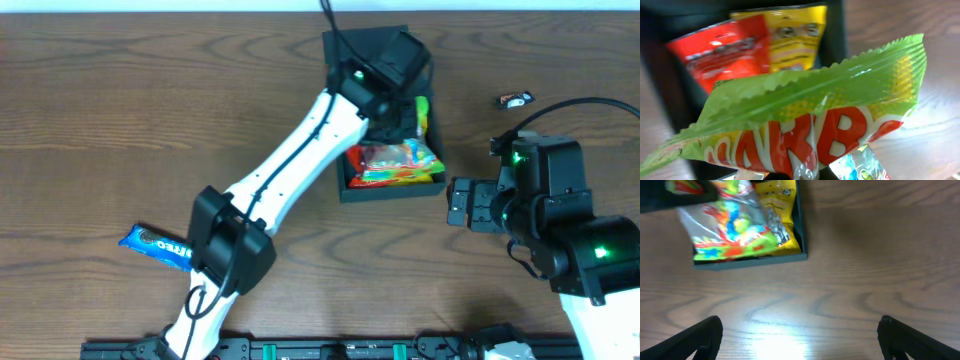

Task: Pack container
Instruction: 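Press the HARIBO bag down into the box with the left gripper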

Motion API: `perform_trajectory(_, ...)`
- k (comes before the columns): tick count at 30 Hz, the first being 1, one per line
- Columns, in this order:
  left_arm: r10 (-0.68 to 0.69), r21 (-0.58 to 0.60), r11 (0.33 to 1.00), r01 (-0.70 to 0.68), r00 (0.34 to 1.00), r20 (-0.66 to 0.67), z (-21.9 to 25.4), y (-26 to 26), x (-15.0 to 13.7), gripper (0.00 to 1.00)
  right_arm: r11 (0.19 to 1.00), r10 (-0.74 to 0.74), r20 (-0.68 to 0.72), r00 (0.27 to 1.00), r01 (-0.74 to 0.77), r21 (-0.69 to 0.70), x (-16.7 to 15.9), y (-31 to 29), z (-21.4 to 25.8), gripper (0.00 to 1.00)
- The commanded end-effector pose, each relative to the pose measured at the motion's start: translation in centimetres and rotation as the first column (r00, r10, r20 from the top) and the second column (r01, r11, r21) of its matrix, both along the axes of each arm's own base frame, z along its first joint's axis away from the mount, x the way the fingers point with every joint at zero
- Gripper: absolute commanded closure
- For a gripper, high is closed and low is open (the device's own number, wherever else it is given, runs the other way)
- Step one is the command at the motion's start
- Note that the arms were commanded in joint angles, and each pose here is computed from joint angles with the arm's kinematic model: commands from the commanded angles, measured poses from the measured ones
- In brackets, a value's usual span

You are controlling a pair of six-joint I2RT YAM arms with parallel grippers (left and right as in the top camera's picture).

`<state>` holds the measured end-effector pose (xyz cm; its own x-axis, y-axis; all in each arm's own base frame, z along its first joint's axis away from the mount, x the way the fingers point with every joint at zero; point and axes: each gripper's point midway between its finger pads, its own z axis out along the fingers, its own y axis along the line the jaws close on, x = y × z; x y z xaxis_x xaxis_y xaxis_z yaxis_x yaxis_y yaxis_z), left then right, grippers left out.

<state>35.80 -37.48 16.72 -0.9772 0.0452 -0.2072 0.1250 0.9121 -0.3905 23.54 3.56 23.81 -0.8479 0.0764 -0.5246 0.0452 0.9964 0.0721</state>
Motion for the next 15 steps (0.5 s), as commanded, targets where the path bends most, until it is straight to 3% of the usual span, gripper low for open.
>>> perform_trajectory(1,-0.061,-0.053,0.997,0.063,0.997,0.040,1.5,-2.4,-0.5,0.94,1.000,-0.004,-0.002,1.000,0.004,0.003,-0.1,0.1,-0.1,0.01)
perform_trajectory(15,-0.106,0.000,0.994,0.106,0.994,-0.003,-3.1,-4.6,-1.5,0.94,1.000,-0.004,-0.002,1.000,0.004,0.003,-0.1,0.1,0.0,0.01)
